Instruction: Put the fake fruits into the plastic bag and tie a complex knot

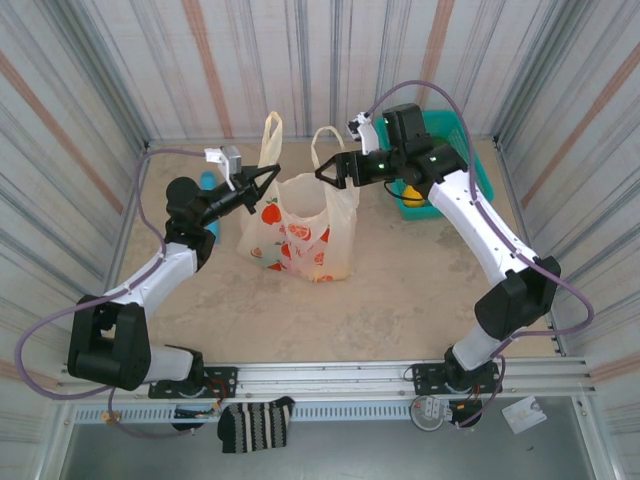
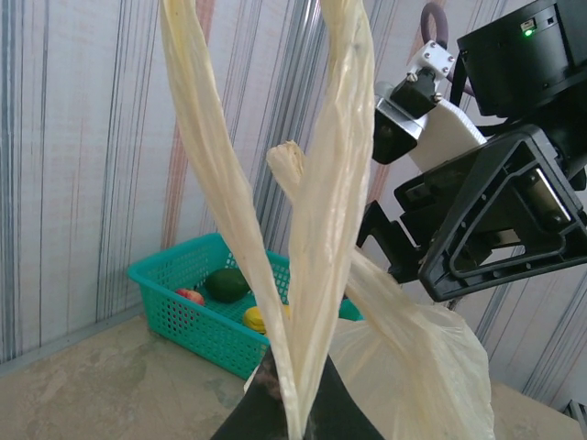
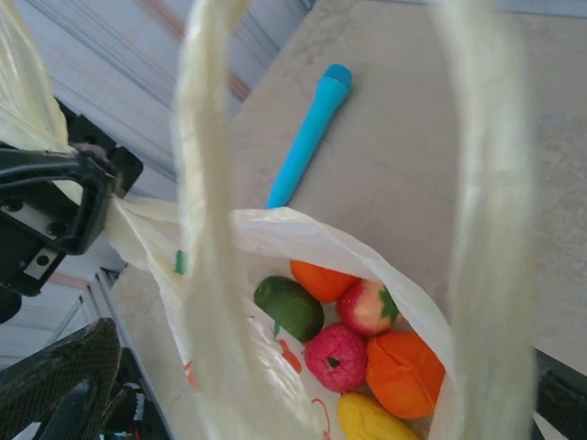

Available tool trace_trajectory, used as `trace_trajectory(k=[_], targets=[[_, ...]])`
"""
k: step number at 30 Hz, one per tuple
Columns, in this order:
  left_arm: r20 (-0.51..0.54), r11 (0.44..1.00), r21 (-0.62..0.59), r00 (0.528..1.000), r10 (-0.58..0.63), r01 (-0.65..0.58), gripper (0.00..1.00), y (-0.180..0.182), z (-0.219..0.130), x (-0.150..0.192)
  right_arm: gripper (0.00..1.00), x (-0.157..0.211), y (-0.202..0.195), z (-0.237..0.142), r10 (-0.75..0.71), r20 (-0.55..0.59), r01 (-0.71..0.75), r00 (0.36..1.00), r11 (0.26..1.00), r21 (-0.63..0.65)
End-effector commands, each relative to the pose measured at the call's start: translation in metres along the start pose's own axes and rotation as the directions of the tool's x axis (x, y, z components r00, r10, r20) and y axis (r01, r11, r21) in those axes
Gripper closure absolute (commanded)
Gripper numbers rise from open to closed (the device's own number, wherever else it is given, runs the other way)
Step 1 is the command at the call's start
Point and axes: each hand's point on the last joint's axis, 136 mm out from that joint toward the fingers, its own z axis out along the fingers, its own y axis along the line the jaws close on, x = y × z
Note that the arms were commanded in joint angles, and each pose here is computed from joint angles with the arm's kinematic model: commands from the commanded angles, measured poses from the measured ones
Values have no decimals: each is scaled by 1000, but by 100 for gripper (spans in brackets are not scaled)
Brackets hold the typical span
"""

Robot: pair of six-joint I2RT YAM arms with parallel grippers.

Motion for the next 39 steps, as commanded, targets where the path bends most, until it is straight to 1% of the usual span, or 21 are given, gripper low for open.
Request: trace_trajectory(k=[1, 3, 5, 8, 10, 16, 17, 18, 19, 21, 22, 25, 26, 28, 29, 31, 32, 33, 36, 39], targets=[[17, 999, 19, 999, 39, -39, 100, -7, -1, -7, 1, -7, 0, -6, -33, 27, 32, 999, 999, 25], [17, 999, 17, 999, 39, -39, 100, -7, -1, -7, 1, -6, -1, -5, -71, 17, 69, 997, 994, 80], [18, 999, 16, 999, 39, -39, 100, -7, 0, -7, 1, -3, -8, -1, -116, -18, 118, 993, 976, 184], [17, 999, 14, 999, 38, -38, 100, -6, 0, -7, 1, 1, -15, 5, -165, -63, 177, 984, 937, 301], [18, 999, 13, 999, 37, -37, 100, -6, -1, -7, 1, 3, -14, 8, -193, -76, 207, 978, 918, 339], [20, 999, 13, 999, 40, -40, 100, -7, -1, -8, 0, 4, -9, 15, -210, -89, 228, 974, 904, 361], [20, 999, 13, 999, 39, -40, 100, -7, -1, -8, 2, 4, -10, 16, -215, -91, 233, 972, 900, 368], [20, 999, 14, 999, 40, -40, 100, -7, -1, -8, 9, 3, -11, 16, -218, -90, 236, 972, 899, 370], [19, 999, 14, 999, 39, -39, 100, -8, -1, -8, 18, 3, -11, 17, -222, -87, 238, 971, 899, 367], [19, 999, 16, 999, 39, -40, 100, -9, -2, -8, 48, 0, -3, 17, -239, -67, 248, 969, 910, 331], [19, 999, 19, 999, 40, -41, 100, -10, -1, -8, 58, -2, 2, 16, -249, -52, 252, 967, 916, 310], [15, 999, 35, 999, 38, -38, 100, -13, -1, -9, 93, -8, 22, 10, -300, -9, 293, 954, 924, 245], [9, 999, 37, 999, 34, -34, 100, -14, 0, -9, 100, -12, 27, 5, -330, 18, 317, 944, 919, 237], [-10, 999, 43, 1000, 16, -15, 100, -16, 2, -10, 100, -18, 37, -2, -416, 74, 392, 906, 893, 222], [-24, 999, 42, 1000, -2, 3, 100, -16, 3, -10, 100, -18, 43, -5, -485, 106, 457, 868, 865, 208], [-60, 998, 36, 997, -40, 43, 100, -16, 7, -10, 100, -11, 59, -11, -634, 144, 613, 760, 772, 166], [-88, 997, 40, 994, -61, 64, 100, -18, 9, -9, 100, -6, 66, -13, -699, 148, 684, 700, 715, 144], [-115, 995, 54, 991, -72, 78, 100, -22, 12, -7, 100, -3, 70, -15, -738, 143, 725, 660, 675, 135], [-162, 992, 67, 982, -97, 109, 100, -29, 18, -3, 100, 2, 69, -19, -811, 119, 798, 573, 585, 146], [-181, 987, 98, 977, -111, 130, 100, -36, 21, 0, 100, 3, 69, -22, -861, 152, 841, 485, 507, 189]])
